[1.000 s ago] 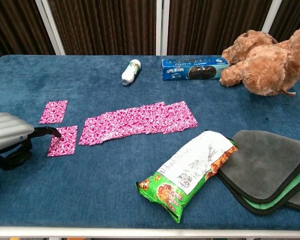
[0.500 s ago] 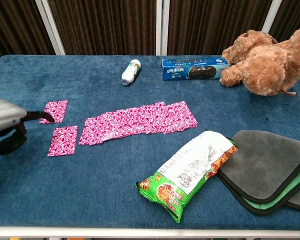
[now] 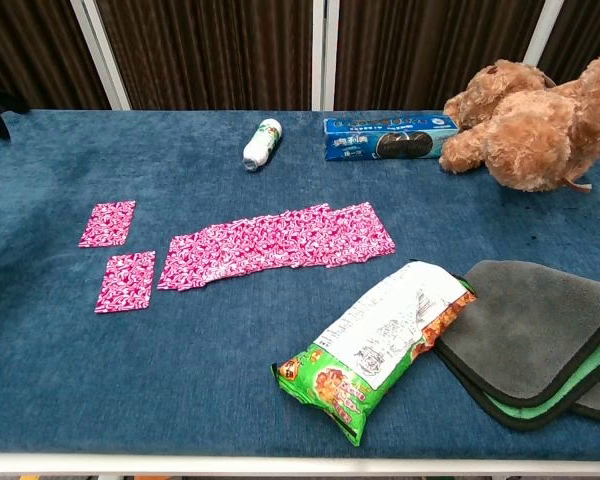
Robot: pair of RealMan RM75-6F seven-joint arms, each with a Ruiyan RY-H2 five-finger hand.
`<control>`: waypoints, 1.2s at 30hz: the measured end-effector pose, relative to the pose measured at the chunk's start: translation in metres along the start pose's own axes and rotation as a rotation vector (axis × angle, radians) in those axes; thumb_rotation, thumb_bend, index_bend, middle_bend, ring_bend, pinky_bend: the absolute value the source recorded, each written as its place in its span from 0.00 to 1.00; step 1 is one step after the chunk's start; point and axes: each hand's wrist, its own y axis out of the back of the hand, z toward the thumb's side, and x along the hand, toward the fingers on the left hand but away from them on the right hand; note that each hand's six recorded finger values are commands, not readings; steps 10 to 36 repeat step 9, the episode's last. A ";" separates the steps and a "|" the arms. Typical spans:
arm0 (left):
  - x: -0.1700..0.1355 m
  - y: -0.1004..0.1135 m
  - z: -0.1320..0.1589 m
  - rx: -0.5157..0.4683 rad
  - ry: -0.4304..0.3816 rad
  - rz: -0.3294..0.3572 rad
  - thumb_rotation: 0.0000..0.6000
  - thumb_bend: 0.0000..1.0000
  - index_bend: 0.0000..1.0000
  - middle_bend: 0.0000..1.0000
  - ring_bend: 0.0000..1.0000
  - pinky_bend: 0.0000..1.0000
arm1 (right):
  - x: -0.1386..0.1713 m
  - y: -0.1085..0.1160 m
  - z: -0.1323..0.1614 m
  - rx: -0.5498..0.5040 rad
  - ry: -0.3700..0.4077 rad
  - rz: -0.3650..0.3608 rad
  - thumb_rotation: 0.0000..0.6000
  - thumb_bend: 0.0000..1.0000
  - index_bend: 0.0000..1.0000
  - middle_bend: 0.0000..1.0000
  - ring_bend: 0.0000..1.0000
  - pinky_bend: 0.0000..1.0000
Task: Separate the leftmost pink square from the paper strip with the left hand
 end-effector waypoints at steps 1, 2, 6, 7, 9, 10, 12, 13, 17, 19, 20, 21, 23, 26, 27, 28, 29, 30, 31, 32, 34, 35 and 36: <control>-0.004 0.001 -0.007 -0.006 0.022 0.002 1.00 0.15 0.15 0.00 0.00 0.13 | 0.000 0.001 -0.001 -0.002 -0.003 -0.005 1.00 0.11 0.00 0.00 0.00 0.00; -0.009 0.002 -0.016 -0.014 0.049 0.001 1.00 0.15 0.15 0.00 0.00 0.12 | 0.000 0.002 -0.002 -0.003 -0.004 -0.008 1.00 0.11 0.00 0.00 0.00 0.00; -0.027 0.006 -0.037 -0.030 0.111 0.002 1.00 0.15 0.15 0.00 0.00 0.12 | 0.002 0.004 -0.006 -0.005 -0.017 -0.022 1.00 0.11 0.00 0.00 0.00 0.00; -0.030 0.007 -0.040 -0.033 0.119 0.001 1.00 0.15 0.15 0.00 0.00 0.12 | 0.002 0.005 -0.007 -0.008 -0.021 -0.024 1.00 0.11 0.00 0.00 0.00 0.00; -0.034 0.009 -0.046 -0.034 0.131 0.001 1.00 0.15 0.15 0.00 0.00 0.12 | 0.002 0.004 -0.008 -0.012 -0.025 -0.024 1.00 0.11 0.00 0.00 0.00 0.00; -0.034 0.009 -0.046 -0.034 0.131 0.001 1.00 0.15 0.15 0.00 0.00 0.12 | 0.002 0.004 -0.008 -0.012 -0.025 -0.024 1.00 0.11 0.00 0.00 0.00 0.00; -0.034 0.009 -0.046 -0.034 0.131 0.001 1.00 0.15 0.15 0.00 0.00 0.12 | 0.002 0.004 -0.008 -0.012 -0.025 -0.024 1.00 0.11 0.00 0.00 0.00 0.00; -0.034 0.009 -0.046 -0.034 0.131 0.001 1.00 0.15 0.15 0.00 0.00 0.12 | 0.002 0.004 -0.008 -0.012 -0.025 -0.024 1.00 0.11 0.00 0.00 0.00 0.00; -0.034 0.009 -0.046 -0.034 0.131 0.001 1.00 0.15 0.15 0.00 0.00 0.12 | 0.002 0.004 -0.008 -0.012 -0.025 -0.024 1.00 0.11 0.00 0.00 0.00 0.00; -0.034 0.009 -0.046 -0.034 0.131 0.001 1.00 0.15 0.15 0.00 0.00 0.12 | 0.002 0.004 -0.008 -0.012 -0.025 -0.024 1.00 0.11 0.00 0.00 0.00 0.00; -0.034 0.009 -0.046 -0.034 0.131 0.001 1.00 0.15 0.15 0.00 0.00 0.12 | 0.002 0.004 -0.008 -0.012 -0.025 -0.024 1.00 0.11 0.00 0.00 0.00 0.00; -0.034 0.009 -0.046 -0.034 0.131 0.001 1.00 0.15 0.15 0.00 0.00 0.12 | 0.002 0.004 -0.008 -0.012 -0.025 -0.024 1.00 0.11 0.00 0.00 0.00 0.00; -0.034 0.009 -0.046 -0.034 0.131 0.001 1.00 0.15 0.15 0.00 0.00 0.12 | 0.002 0.004 -0.008 -0.012 -0.025 -0.024 1.00 0.11 0.00 0.00 0.00 0.00; -0.034 0.009 -0.046 -0.034 0.131 0.001 1.00 0.15 0.15 0.00 0.00 0.12 | 0.002 0.004 -0.008 -0.012 -0.025 -0.024 1.00 0.11 0.00 0.00 0.00 0.00; -0.034 0.009 -0.046 -0.034 0.131 0.001 1.00 0.15 0.15 0.00 0.00 0.12 | 0.002 0.004 -0.008 -0.012 -0.025 -0.024 1.00 0.11 0.00 0.00 0.00 0.00; -0.034 0.009 -0.046 -0.034 0.131 0.001 1.00 0.15 0.15 0.00 0.00 0.12 | 0.002 0.004 -0.008 -0.012 -0.025 -0.024 1.00 0.11 0.00 0.00 0.00 0.00; -0.034 0.009 -0.046 -0.034 0.131 0.001 1.00 0.15 0.15 0.00 0.00 0.12 | 0.002 0.004 -0.008 -0.012 -0.025 -0.024 1.00 0.11 0.00 0.00 0.00 0.00; -0.034 0.009 -0.046 -0.034 0.131 0.001 1.00 0.15 0.15 0.00 0.00 0.12 | 0.002 0.004 -0.008 -0.012 -0.025 -0.024 1.00 0.11 0.00 0.00 0.00 0.00; -0.034 0.009 -0.046 -0.034 0.131 0.001 1.00 0.15 0.15 0.00 0.00 0.12 | 0.002 0.004 -0.008 -0.012 -0.025 -0.024 1.00 0.11 0.00 0.00 0.00 0.00; -0.034 0.009 -0.046 -0.034 0.131 0.001 1.00 0.15 0.15 0.00 0.00 0.12 | 0.002 0.004 -0.008 -0.012 -0.025 -0.024 1.00 0.11 0.00 0.00 0.00 0.00; -0.034 0.009 -0.046 -0.034 0.131 0.001 1.00 0.15 0.15 0.00 0.00 0.12 | 0.002 0.004 -0.008 -0.012 -0.025 -0.024 1.00 0.11 0.00 0.00 0.00 0.00; -0.034 0.009 -0.046 -0.034 0.131 0.001 1.00 0.15 0.15 0.00 0.00 0.12 | 0.002 0.004 -0.008 -0.012 -0.025 -0.024 1.00 0.11 0.00 0.00 0.00 0.00; -0.034 0.009 -0.046 -0.034 0.131 0.001 1.00 0.15 0.15 0.00 0.00 0.12 | 0.002 0.004 -0.008 -0.012 -0.025 -0.024 1.00 0.11 0.00 0.00 0.00 0.00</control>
